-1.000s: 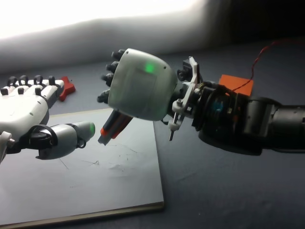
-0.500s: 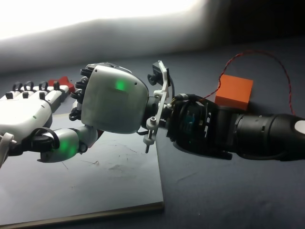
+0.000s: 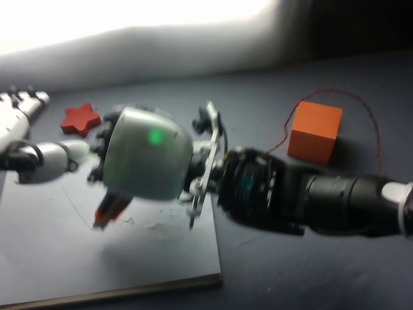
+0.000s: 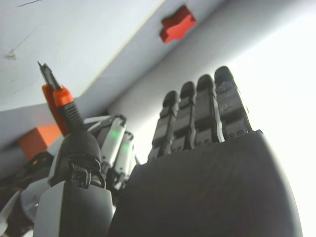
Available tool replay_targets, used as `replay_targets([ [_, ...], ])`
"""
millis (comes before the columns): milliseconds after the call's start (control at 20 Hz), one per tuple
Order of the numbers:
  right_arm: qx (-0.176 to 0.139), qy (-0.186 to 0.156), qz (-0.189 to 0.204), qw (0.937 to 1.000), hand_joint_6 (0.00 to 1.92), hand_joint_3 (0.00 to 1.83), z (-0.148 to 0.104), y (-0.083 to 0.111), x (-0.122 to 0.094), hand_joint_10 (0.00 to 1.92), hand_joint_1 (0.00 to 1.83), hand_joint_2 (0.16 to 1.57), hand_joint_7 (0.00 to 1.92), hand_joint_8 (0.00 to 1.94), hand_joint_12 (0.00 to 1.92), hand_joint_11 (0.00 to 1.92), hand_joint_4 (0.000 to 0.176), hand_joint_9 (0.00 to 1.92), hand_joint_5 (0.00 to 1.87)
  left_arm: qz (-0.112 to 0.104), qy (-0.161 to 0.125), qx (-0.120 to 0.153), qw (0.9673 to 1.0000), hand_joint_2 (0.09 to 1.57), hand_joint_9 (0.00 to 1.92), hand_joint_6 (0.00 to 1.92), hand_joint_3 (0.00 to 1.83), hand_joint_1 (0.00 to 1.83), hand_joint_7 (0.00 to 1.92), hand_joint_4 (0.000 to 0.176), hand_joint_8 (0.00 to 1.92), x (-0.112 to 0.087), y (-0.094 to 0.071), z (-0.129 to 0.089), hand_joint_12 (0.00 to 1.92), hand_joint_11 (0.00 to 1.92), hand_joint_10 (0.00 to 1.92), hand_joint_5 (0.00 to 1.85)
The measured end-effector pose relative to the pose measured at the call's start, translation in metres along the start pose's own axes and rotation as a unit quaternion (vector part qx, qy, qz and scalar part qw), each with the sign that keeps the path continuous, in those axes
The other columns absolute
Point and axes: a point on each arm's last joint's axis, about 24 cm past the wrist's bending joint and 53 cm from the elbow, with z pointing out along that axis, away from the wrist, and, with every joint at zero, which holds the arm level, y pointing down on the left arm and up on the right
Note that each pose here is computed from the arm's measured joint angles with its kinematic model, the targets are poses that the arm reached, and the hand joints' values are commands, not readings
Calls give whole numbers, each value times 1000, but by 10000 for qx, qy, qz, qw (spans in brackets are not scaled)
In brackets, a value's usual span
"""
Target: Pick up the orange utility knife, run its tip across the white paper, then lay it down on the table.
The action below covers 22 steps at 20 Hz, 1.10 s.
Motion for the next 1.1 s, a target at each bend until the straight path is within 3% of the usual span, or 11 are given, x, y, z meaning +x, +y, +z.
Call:
replay_targets([
  [100, -125, 39, 10, 9999, 1921, 667, 0, 14, 5, 1921, 1509, 977, 1594, 1941, 1921, 1800, 176, 1723, 1383, 81, -96, -10, 9999, 1258, 0, 0, 5, 0, 4, 0, 0, -10, 5, 5, 0, 0, 0, 0],
  [300, 12, 67, -5, 10000, 1921, 647, -6, -2, 6, 1921, 1507, 979, 1615, 1941, 1921, 1806, 176, 1740, 1411, -34, -39, -300, 9995, 1258, 0, 0, 4, 0, 5, 0, 1, -19, 32, 13, 0, 0, 0, 0],
  [500, 13, 57, -12, 10000, 1921, 634, -3, -1, 6, 1921, 1510, 1000, 1618, 1941, 1921, 1812, 176, 1740, 1431, -78, -22, -252, 9997, 1259, 0, 0, 4, 0, 0, 0, 0, -20, 32, 16, 0, 0, 0, 0],
  [650, 69, 7, -63, 10000, 1921, 632, 5, -9, 1, 1921, 1502, 1005, 1570, 1941, 1921, 1796, 176, 1722, 1338, -74, -27, -259, 9996, 1259, 0, 0, 3, 0, 0, 0, 0, -22, 33, 17, 0, 0, 0, 0],
  [750, 128, -67, -68, 9999, 1921, 643, 9, -14, -4, 1921, 1503, 1008, 1584, 1941, 1921, 1801, 176, 1725, 1376, -71, -37, -264, 9996, 1260, 0, 0, 4, 0, 4, 0, 1, -23, 34, 17, 0, 0, 0, 0],
  [1100, 15, -71, -32, 10000, 1921, 689, 9, -1, -1, 1921, 1510, 960, 1587, 1941, 1921, 1803, 176, 1730, 1332, -33, -57, -296, 9995, 1254, 0, 0, 0, 0, 4, 0, 1, -25, 37, 19, 0, 0, 0, 0],
])
